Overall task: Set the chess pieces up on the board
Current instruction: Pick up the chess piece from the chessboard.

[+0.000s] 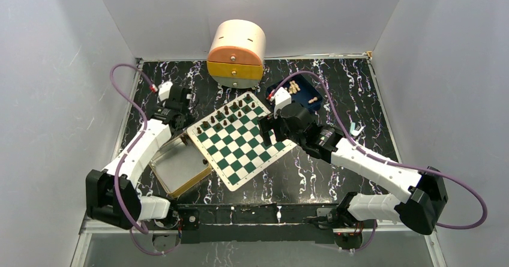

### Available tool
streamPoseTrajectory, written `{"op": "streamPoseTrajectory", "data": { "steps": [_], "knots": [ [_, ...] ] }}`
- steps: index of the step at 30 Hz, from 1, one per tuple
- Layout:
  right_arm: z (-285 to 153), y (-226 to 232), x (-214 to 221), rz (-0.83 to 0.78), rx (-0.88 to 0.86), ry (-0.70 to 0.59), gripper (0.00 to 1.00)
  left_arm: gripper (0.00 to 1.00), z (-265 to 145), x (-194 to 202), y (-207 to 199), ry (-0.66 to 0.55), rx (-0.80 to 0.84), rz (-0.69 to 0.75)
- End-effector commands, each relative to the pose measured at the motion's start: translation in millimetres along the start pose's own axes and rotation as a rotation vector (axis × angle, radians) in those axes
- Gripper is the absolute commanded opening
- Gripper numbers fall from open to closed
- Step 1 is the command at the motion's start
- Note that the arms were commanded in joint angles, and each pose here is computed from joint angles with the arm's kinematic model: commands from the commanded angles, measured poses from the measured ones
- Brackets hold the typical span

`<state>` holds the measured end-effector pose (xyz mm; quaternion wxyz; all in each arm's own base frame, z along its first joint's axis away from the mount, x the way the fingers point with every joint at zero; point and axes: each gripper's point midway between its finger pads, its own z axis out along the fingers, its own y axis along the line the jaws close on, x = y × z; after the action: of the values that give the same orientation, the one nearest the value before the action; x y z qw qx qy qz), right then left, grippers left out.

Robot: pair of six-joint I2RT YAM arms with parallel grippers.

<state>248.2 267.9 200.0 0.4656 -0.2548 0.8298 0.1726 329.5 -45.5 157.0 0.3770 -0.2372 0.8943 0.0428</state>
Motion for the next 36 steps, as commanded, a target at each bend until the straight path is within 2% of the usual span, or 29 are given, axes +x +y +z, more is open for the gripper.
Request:
{"op": "streamPoseTrajectory", "data": {
  "steps": [1, 4, 12, 24, 36],
  "knots": [
    [-6, 2, -22, 0.020, -0.018, -0.080, 0.99, 0.27, 7, 20, 44, 0.015, -0.096, -0.210],
    [-7, 2, -24, 0.021, -0.018, -0.079, 0.99, 0.24, 16, 30, 50, 0.037, -0.072, -0.253],
    [-5, 4, -23, 0.026, -0.025, -0.074, 0.99, 0.17, 37, 56, 61, 0.058, -0.090, -0.247],
    [-1, 7, -25, 0.024, -0.032, -0.070, 0.99, 0.15, 52, 83, 63, 0.088, -0.070, -0.249],
    [-3, 6, -23, 0.026, -0.033, -0.075, 0.99, 0.16, 63, 93, 61, 0.097, -0.054, -0.245]
  ]
}}
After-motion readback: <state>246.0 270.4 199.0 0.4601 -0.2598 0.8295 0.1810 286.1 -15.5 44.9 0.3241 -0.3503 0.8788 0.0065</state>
